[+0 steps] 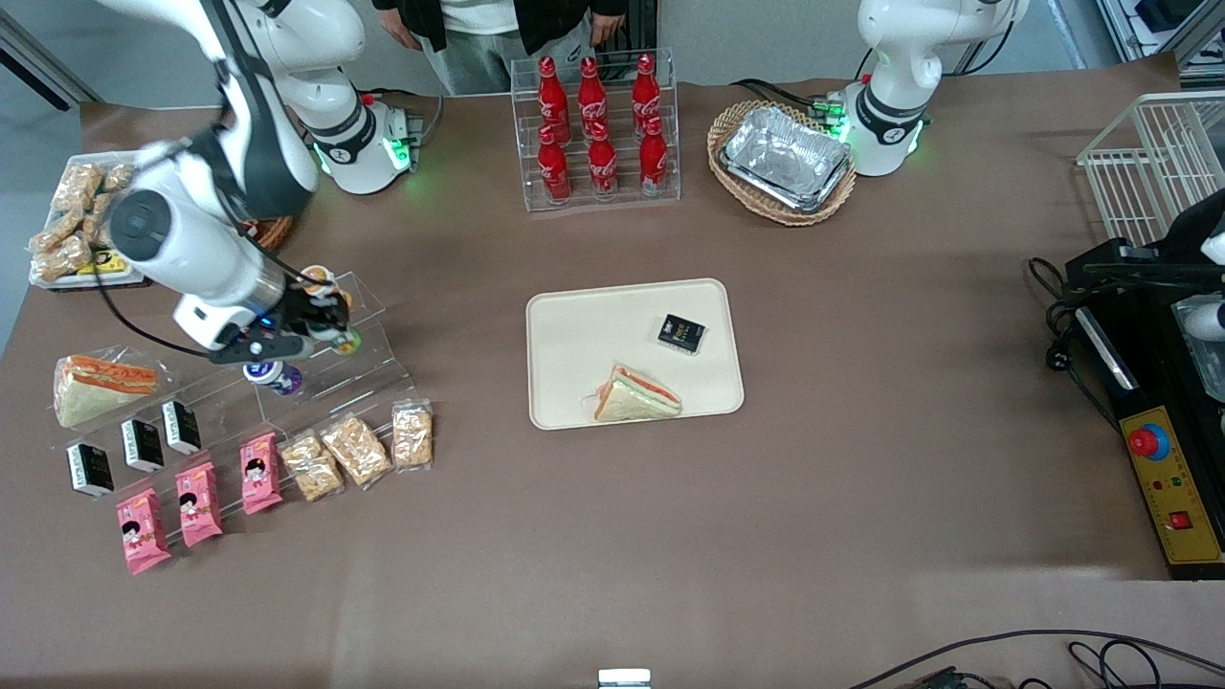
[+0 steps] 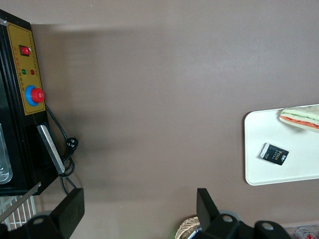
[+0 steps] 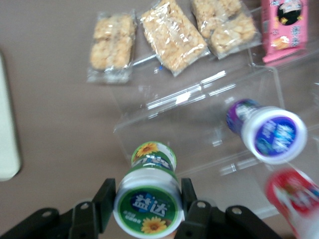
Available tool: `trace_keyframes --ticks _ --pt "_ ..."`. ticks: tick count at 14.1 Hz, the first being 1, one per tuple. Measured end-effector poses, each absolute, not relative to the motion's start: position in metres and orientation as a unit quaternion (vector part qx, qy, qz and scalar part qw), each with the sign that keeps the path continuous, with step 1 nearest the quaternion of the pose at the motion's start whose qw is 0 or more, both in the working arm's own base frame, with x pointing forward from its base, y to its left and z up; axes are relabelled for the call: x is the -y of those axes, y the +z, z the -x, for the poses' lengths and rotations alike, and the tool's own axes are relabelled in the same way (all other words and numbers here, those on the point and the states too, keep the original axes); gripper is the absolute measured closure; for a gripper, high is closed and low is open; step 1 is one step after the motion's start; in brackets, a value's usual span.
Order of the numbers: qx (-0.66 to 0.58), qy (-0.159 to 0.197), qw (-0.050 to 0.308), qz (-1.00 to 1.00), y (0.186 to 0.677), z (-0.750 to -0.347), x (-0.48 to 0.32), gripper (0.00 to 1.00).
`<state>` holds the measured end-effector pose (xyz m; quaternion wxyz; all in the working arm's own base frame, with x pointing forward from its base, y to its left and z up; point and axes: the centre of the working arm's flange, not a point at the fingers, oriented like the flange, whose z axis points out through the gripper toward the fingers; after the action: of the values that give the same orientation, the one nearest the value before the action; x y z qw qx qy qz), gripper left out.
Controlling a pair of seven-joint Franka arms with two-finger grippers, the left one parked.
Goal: Place green gum on tray
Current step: 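Lift the green gum tub up out of the rack, then carry the green gum tub over the cream tray beside the sandwich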
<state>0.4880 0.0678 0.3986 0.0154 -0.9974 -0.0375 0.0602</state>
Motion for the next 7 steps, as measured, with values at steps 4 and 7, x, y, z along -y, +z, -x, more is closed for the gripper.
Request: trace_keyframes --ticks 4,7 --pt "0.044 0.076 0.016 0.996 0.536 -0.491 -0.069 0.41" --pt "0.028 0.07 0.031 0.997 0.575 -0.489 -0.081 0.41"
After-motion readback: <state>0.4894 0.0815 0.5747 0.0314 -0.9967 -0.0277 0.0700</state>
